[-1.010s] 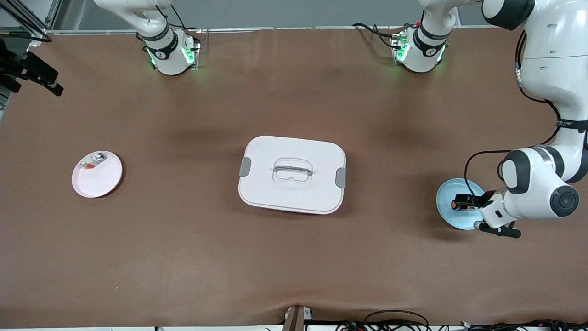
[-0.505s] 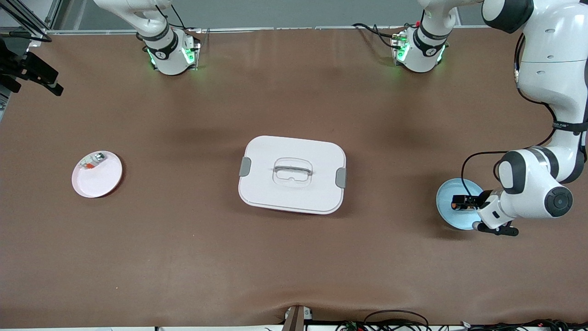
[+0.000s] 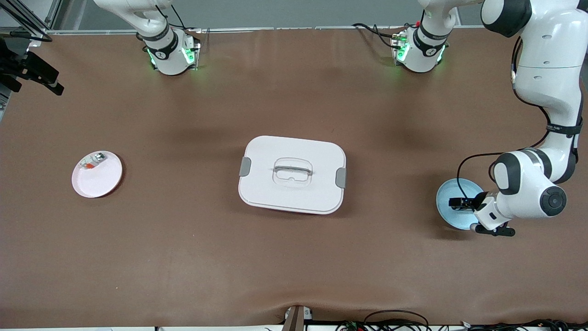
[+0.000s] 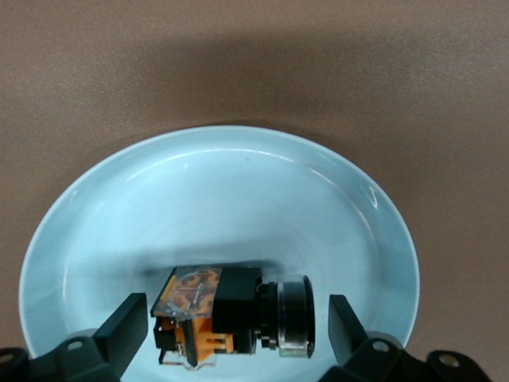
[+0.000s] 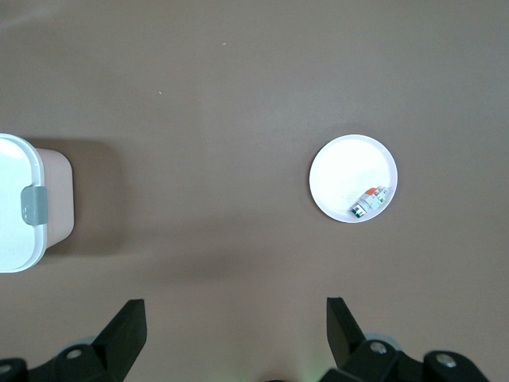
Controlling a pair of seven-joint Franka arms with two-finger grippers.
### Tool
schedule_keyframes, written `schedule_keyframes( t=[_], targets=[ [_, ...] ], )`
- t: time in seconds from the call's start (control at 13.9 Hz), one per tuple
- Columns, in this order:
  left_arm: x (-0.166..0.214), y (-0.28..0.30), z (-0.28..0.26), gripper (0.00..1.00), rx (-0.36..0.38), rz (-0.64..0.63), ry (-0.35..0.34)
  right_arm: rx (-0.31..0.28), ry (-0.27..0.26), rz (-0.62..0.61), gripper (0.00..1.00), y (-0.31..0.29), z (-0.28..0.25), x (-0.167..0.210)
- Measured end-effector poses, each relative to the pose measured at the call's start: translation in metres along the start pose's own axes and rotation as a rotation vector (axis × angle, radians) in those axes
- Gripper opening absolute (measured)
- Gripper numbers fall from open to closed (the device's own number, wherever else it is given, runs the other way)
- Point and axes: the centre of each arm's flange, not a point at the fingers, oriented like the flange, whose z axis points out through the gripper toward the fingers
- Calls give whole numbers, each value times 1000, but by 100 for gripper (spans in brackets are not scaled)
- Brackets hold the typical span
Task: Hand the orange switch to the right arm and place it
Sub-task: 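Close the left gripper on the orange-and-black switch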
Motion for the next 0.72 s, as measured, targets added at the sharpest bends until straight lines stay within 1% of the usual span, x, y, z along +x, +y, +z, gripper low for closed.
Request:
schedule_keyframes(
  t=[0.43, 0.65, 0.72],
  targets=[
    [0, 0, 5, 100, -1, -9, 5, -10, -7, 4, 100, 3, 1, -1],
    [0, 0, 5, 72, -1, -9, 6, -10, -9, 9, 100, 5, 1, -1],
    [0, 0, 5, 72, -1, -9, 6, -10, -11, 12, 100, 7, 1, -1]
  ],
)
